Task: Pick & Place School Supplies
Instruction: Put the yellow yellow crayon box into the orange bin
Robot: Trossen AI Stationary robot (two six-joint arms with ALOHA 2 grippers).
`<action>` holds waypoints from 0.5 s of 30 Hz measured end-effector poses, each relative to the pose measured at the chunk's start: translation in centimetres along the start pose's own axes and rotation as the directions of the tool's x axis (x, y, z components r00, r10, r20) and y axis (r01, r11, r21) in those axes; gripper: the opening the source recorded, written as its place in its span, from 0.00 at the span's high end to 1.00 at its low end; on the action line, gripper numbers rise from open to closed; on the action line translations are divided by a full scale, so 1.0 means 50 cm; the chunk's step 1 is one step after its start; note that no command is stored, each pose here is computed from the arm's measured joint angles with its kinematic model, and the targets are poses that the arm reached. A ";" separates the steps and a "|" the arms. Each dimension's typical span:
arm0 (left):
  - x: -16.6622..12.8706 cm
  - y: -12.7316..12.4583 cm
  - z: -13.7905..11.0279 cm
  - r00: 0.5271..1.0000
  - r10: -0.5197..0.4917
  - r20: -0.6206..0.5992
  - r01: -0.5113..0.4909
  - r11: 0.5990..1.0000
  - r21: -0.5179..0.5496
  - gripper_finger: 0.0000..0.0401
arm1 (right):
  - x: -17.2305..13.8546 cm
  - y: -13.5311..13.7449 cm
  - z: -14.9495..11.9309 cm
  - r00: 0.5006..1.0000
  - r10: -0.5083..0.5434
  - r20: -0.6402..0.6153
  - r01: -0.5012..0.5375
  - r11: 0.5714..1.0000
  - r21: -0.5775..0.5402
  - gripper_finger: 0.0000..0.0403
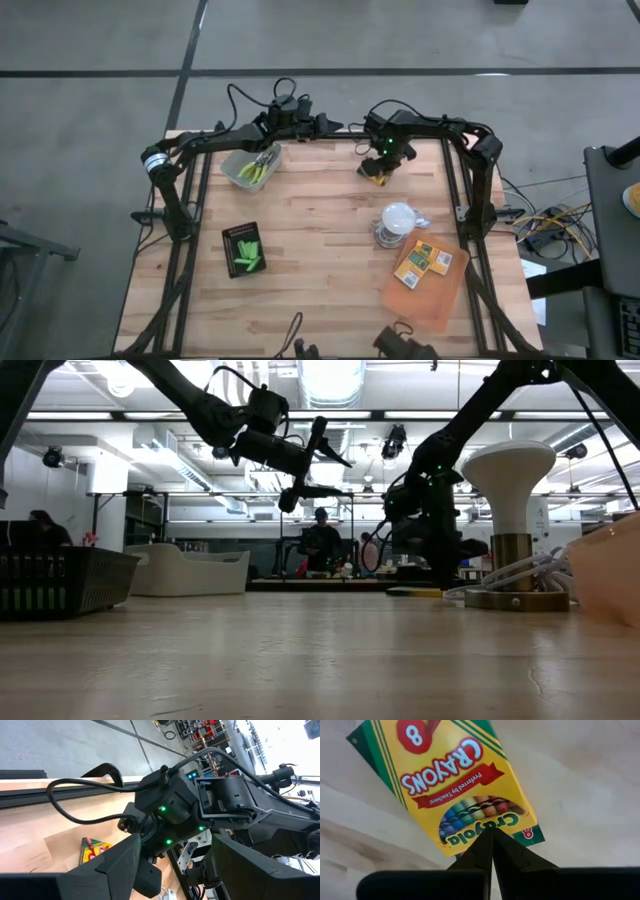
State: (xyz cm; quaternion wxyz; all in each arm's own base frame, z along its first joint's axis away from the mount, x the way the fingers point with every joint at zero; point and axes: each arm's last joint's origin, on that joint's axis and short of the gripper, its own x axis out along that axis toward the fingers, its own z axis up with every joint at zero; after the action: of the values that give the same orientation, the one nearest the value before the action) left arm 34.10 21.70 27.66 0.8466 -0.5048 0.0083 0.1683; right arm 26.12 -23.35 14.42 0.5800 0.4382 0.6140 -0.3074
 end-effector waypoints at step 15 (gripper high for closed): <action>0.000 0.001 0.000 1.000 0.003 -0.002 -0.003 1.000 0.002 0.37 | 0.016 0.077 -0.021 0.986 0.159 -0.052 -0.165 0.977 -0.136 0.98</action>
State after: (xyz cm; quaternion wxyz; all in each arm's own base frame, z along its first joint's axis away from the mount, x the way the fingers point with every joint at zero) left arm 34.09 21.69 27.63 0.8470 -0.5039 0.0101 0.1691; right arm 29.16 -20.64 14.29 0.6199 0.4514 0.6078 -0.2064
